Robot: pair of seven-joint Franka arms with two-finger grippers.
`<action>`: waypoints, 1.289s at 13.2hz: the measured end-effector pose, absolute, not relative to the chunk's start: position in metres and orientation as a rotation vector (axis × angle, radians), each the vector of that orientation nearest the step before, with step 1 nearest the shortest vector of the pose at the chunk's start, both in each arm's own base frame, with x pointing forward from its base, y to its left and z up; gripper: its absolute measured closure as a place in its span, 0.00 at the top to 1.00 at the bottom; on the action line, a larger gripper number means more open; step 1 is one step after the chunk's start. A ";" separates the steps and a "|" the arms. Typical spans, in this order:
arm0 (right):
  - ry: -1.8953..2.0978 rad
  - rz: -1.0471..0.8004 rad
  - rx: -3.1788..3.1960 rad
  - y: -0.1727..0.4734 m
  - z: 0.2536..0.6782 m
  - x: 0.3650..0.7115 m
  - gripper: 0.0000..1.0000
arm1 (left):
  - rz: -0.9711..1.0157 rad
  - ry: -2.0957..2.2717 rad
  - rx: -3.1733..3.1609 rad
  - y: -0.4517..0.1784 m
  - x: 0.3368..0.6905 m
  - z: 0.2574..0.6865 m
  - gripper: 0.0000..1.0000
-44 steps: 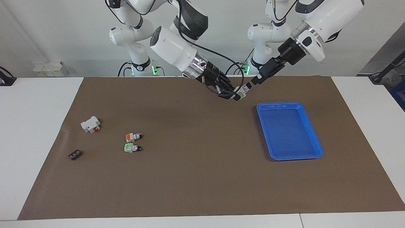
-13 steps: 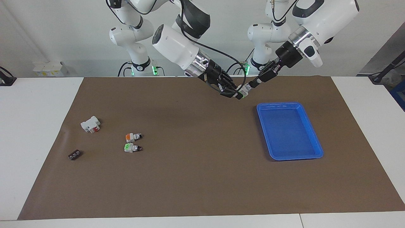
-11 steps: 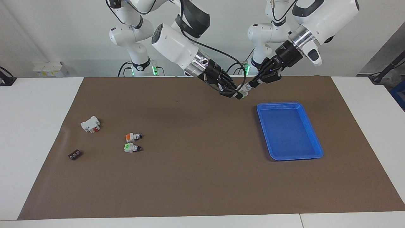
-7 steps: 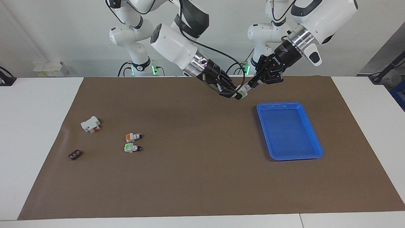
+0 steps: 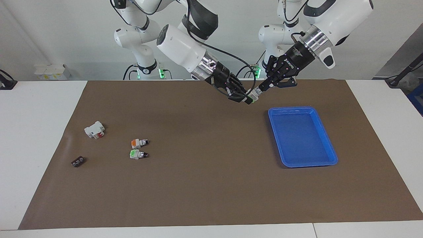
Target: Turn and place switch with both arms
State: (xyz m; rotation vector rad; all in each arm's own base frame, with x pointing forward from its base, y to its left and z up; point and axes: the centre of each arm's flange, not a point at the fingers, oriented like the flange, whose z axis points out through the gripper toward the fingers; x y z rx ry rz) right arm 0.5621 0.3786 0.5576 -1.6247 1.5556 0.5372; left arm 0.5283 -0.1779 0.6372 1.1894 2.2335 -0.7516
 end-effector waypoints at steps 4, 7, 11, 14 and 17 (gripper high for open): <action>1.557 0.536 -1.623 0.378 0.557 0.563 0.33 | -0.823 2.370 0.982 -0.178 0.528 0.637 0.10; 1.557 0.536 -1.623 0.379 0.556 0.563 0.33 | -0.836 2.414 0.915 -0.179 0.528 0.637 0.10; 1.558 0.537 -1.623 0.379 0.556 0.563 0.33 | -0.839 2.433 0.888 -0.179 0.528 0.637 0.10; 1.558 0.537 -1.623 0.380 0.555 0.563 0.33 | -0.835 2.435 0.888 -0.179 0.528 0.637 0.10; 1.558 0.540 -1.626 0.381 0.554 0.563 0.33 | -0.813 2.442 0.899 -0.180 0.527 0.637 0.10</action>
